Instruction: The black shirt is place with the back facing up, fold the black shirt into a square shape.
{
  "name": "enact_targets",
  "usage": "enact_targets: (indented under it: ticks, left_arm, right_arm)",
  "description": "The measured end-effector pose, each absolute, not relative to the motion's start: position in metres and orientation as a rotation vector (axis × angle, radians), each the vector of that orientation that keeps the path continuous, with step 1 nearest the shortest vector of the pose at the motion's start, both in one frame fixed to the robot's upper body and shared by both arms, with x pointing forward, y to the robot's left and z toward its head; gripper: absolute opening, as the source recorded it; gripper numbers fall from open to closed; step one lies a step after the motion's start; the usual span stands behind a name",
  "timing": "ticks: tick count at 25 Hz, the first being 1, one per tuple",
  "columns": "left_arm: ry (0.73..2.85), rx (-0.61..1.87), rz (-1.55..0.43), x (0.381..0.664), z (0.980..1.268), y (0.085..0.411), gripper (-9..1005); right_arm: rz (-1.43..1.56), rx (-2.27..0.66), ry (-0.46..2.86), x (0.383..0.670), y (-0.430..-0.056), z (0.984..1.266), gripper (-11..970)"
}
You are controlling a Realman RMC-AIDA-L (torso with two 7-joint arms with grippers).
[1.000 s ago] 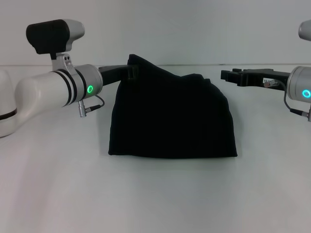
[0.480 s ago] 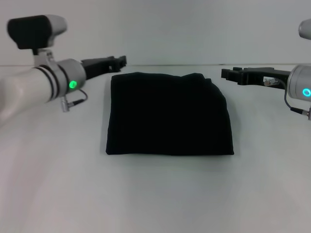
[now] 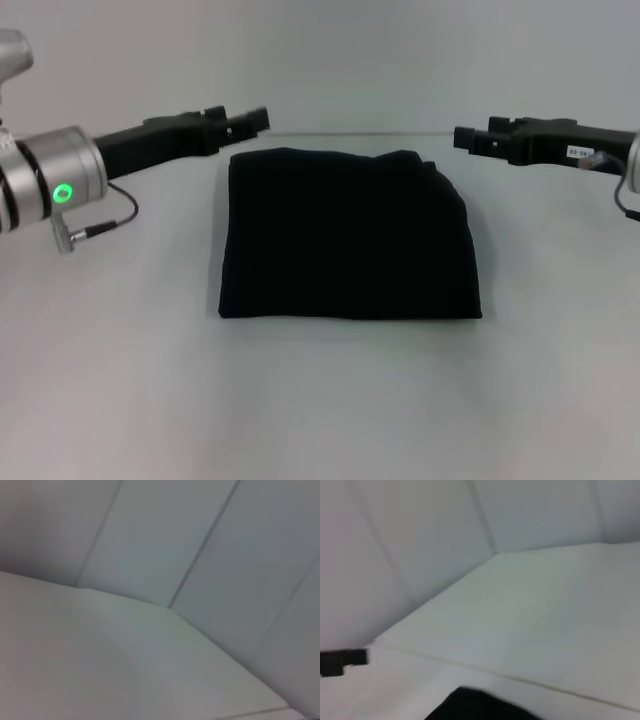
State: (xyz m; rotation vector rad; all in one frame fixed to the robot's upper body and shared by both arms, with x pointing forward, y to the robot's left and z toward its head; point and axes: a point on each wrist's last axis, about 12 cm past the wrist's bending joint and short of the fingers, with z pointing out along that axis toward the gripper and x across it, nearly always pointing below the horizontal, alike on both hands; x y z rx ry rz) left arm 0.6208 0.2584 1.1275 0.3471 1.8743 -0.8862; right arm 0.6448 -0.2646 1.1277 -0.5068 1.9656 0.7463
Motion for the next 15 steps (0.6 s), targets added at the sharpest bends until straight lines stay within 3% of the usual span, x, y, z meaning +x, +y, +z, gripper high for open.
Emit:
enact_targets:
  ticks: [4,9,15]
  left_arm:
    - [1.903,0.559,-0.903,0.608,1.125,0.252,761]
    - [1.979,0.765,-0.798,0.612,1.123,0.246,921]
    - [2.010,0.906,-0.710,0.620,1.129,0.243,919]
  right_arm:
    - [0.760,-0.708,1.976,0.639,-0.267,1.135,725]
    - [0.710,-0.894,2.044,0.642,-0.263,1.144,711]
    - [0.643,-1.035,2.120,0.648,-0.238,1.142,710]
